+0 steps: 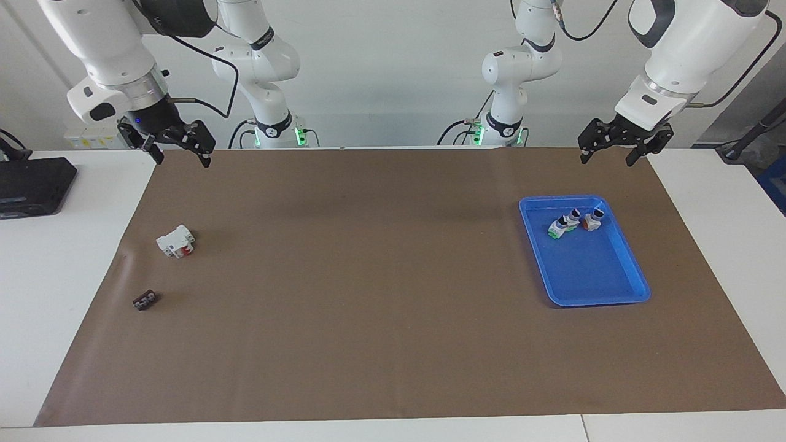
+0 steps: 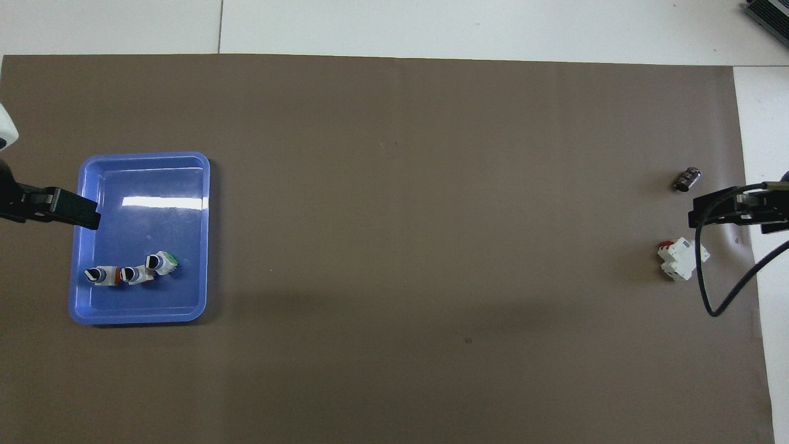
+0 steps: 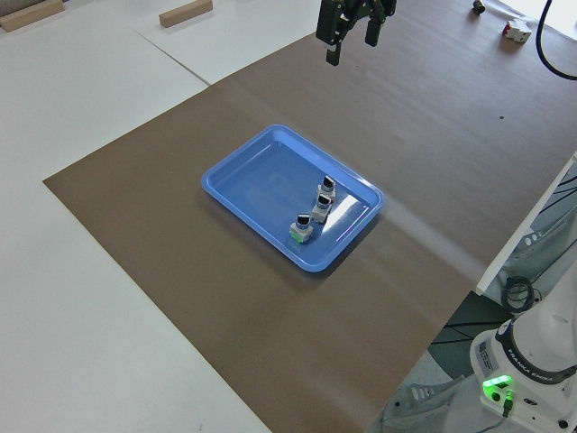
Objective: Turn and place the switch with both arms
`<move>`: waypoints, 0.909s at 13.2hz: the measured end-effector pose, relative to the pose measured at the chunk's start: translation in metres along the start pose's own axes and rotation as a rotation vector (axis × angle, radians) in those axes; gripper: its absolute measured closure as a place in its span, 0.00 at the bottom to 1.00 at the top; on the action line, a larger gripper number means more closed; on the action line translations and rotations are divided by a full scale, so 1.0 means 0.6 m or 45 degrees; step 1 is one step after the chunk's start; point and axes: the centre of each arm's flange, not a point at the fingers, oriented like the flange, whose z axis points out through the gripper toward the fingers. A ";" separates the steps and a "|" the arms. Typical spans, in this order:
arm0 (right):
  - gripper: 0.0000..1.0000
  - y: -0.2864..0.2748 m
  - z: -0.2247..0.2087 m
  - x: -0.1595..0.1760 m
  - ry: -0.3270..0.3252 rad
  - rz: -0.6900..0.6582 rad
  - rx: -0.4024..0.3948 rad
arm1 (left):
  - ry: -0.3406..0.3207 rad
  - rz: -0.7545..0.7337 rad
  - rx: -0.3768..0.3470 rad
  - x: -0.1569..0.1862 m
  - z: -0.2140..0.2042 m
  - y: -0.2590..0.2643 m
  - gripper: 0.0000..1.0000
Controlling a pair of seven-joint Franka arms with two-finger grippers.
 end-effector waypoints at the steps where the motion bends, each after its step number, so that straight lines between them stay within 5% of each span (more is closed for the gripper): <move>1: 0.00 0.000 0.000 0.000 0.000 0.000 0.000 | -0.004 0.001 0.000 0.000 0.002 0.000 0.00; 12: 0.00 -0.001 0.000 0.000 0.000 -0.001 0.000 | 0.060 0.038 0.009 0.013 0.005 0.025 0.00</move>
